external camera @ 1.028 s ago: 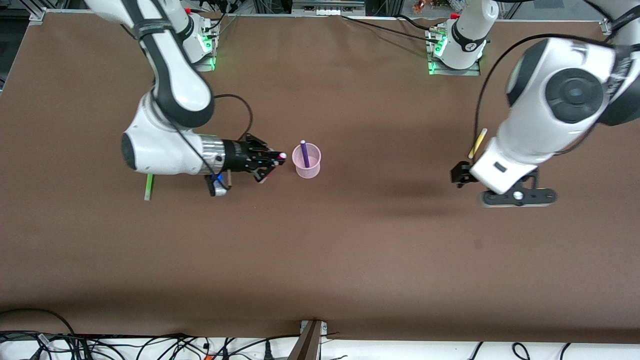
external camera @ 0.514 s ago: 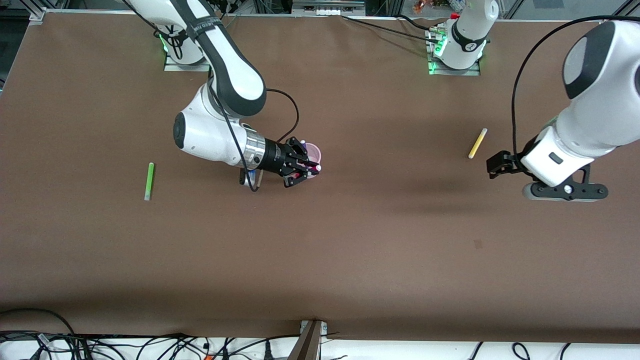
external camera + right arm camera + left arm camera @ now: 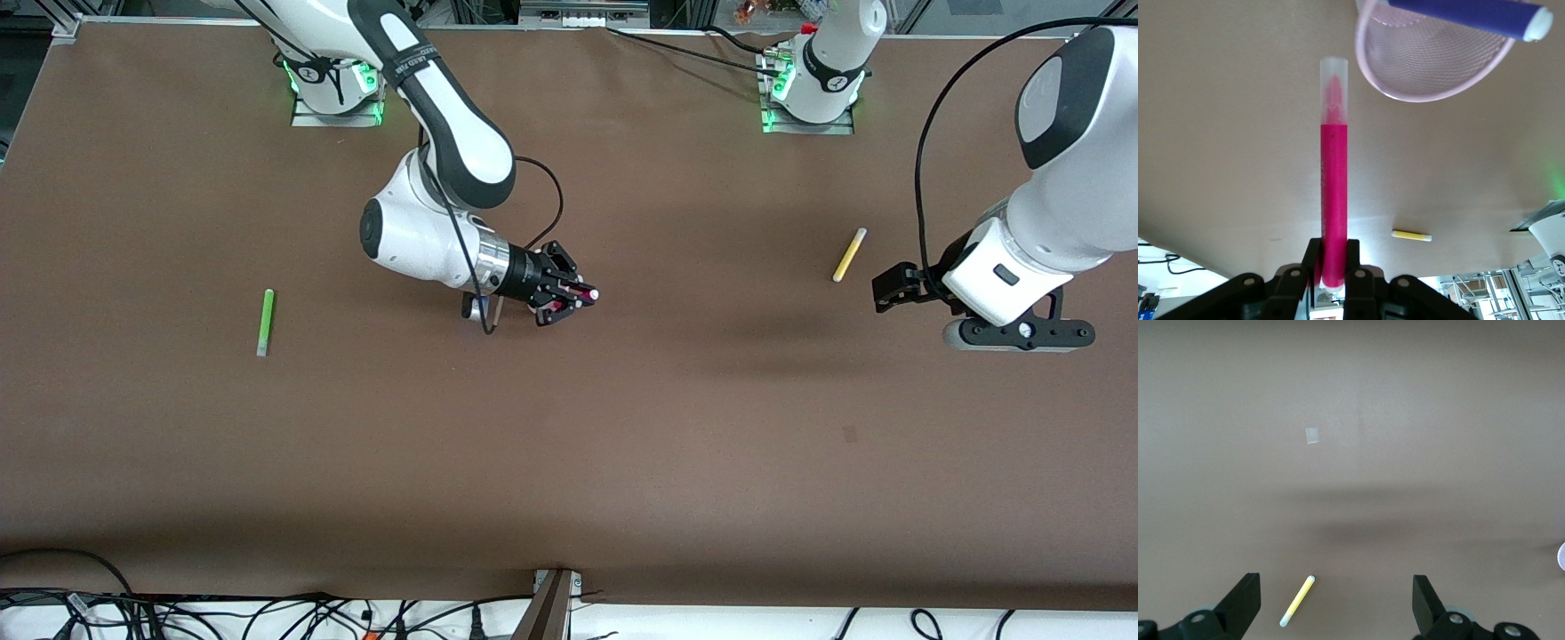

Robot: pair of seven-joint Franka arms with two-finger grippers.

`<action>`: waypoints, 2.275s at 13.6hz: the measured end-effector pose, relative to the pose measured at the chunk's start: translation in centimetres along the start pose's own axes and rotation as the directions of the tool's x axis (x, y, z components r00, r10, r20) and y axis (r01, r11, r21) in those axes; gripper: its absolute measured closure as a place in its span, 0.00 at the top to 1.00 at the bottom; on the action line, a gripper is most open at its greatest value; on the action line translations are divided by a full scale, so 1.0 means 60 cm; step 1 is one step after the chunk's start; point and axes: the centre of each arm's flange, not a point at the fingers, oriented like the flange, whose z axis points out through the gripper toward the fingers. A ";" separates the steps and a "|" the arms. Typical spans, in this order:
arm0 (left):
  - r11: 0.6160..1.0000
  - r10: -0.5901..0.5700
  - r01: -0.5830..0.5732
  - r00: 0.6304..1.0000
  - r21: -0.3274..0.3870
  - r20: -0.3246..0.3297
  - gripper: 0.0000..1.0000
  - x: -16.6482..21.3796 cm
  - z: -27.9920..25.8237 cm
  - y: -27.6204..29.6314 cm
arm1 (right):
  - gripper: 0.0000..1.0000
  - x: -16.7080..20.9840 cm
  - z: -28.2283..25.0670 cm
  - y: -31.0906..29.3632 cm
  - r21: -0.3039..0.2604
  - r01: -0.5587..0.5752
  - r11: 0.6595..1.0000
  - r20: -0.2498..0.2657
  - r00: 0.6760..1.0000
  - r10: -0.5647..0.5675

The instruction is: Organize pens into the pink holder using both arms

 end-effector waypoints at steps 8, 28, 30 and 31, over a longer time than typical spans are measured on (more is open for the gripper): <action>0.995 0.096 -0.096 0.994 0.012 -0.055 1.00 -0.057 0.018 -0.033 | 0.18 0.002 -0.002 0.006 -0.004 -0.009 1.000 -0.004 1.000 0.009; 0.999 0.038 -0.038 0.999 0.010 -0.021 1.00 -0.077 -0.011 -0.137 | 0.18 0.043 0.019 0.060 -0.066 -0.004 0.998 -0.058 0.998 0.001; 0.999 0.051 -0.051 0.999 0.009 -0.005 1.00 -0.070 0.005 -0.125 | 0.18 0.044 0.019 0.060 -0.068 0.007 0.998 -0.064 0.998 -0.011; 0.998 0.054 -0.054 0.999 0.009 -0.001 1.00 -0.069 0.009 -0.122 | 0.18 0.044 0.019 0.060 -0.068 0.010 0.998 -0.067 0.998 -0.014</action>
